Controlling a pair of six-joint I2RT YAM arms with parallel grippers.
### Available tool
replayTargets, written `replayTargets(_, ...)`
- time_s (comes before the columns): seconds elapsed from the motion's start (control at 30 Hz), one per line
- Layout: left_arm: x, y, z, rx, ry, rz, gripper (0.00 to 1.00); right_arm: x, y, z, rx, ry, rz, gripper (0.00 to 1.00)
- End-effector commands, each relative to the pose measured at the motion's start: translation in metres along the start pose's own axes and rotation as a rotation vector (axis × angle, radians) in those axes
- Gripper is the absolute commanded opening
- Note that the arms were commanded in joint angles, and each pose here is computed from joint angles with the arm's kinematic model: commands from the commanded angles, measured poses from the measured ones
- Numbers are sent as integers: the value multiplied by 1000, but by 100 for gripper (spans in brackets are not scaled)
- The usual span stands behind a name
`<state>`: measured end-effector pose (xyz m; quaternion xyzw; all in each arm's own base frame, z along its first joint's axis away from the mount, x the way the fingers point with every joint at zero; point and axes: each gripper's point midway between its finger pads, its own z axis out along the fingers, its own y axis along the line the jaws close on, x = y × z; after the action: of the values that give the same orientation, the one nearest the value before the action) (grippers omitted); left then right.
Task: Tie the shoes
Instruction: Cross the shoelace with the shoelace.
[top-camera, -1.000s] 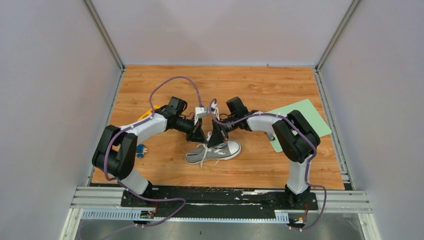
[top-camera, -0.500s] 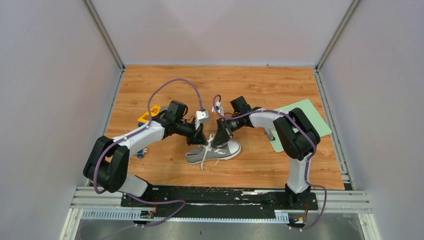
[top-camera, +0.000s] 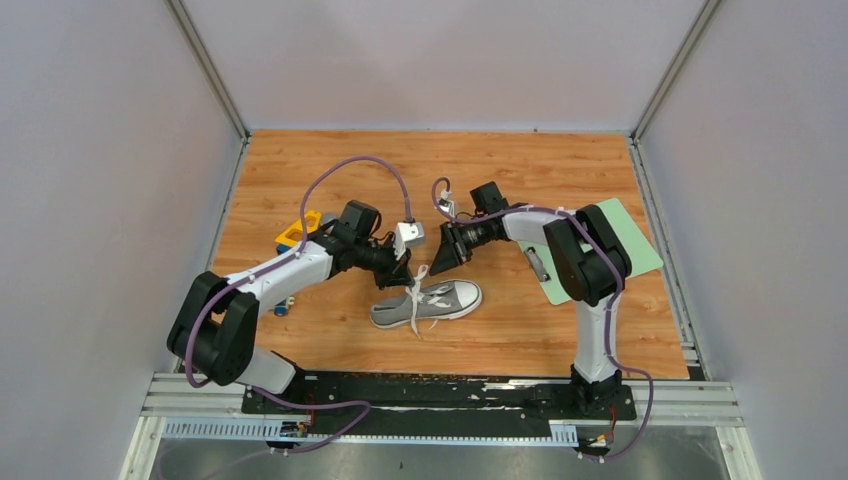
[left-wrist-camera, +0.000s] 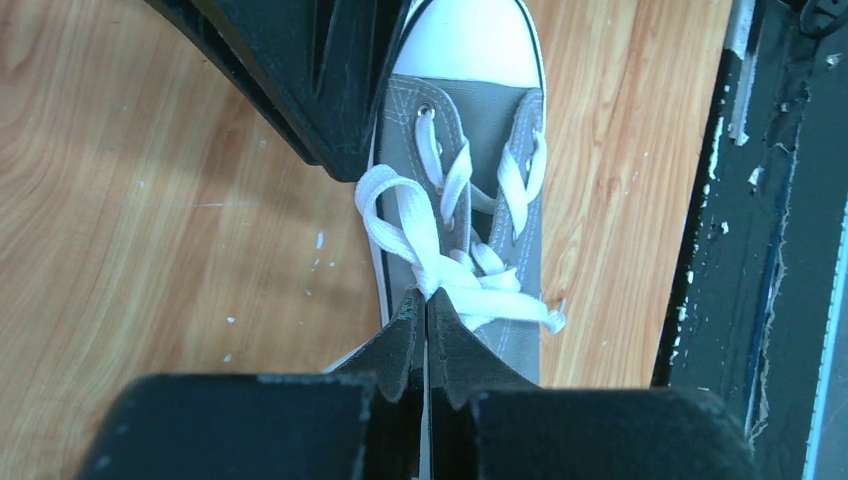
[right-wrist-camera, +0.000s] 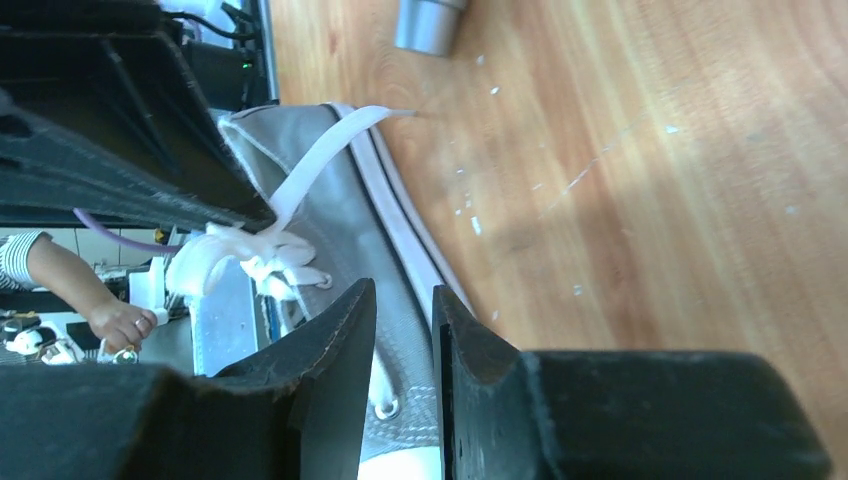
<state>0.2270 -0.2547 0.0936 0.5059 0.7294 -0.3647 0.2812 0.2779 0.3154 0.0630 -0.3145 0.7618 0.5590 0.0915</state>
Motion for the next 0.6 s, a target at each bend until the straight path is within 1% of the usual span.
replayTargets(0.0,-16,13,-1,-57,-27,43,0,-14,-13,8,36,-2,-20,29)
replayTargets(0.07,-16,12,1,-59,-20,46,0,-15,-13,15,20,8,12,29)
replayTargets(0.17,-13,7,4,-43,-5,46,0,-12,-3,27,-33,36,-5,30)
replayTargets(0.27,-12,1,5,-27,3,47,0,-7,11,36,-112,61,-22,31)
replayTargets(0.3,-10,2,4,-38,12,44,0,-2,26,38,-195,73,-65,32)
replayTargets(0.47,-6,8,1,-87,33,25,0,6,41,34,-245,74,-116,33)
replayTargets(0.57,-6,11,0,-114,39,13,0,7,48,32,-278,74,-120,33)
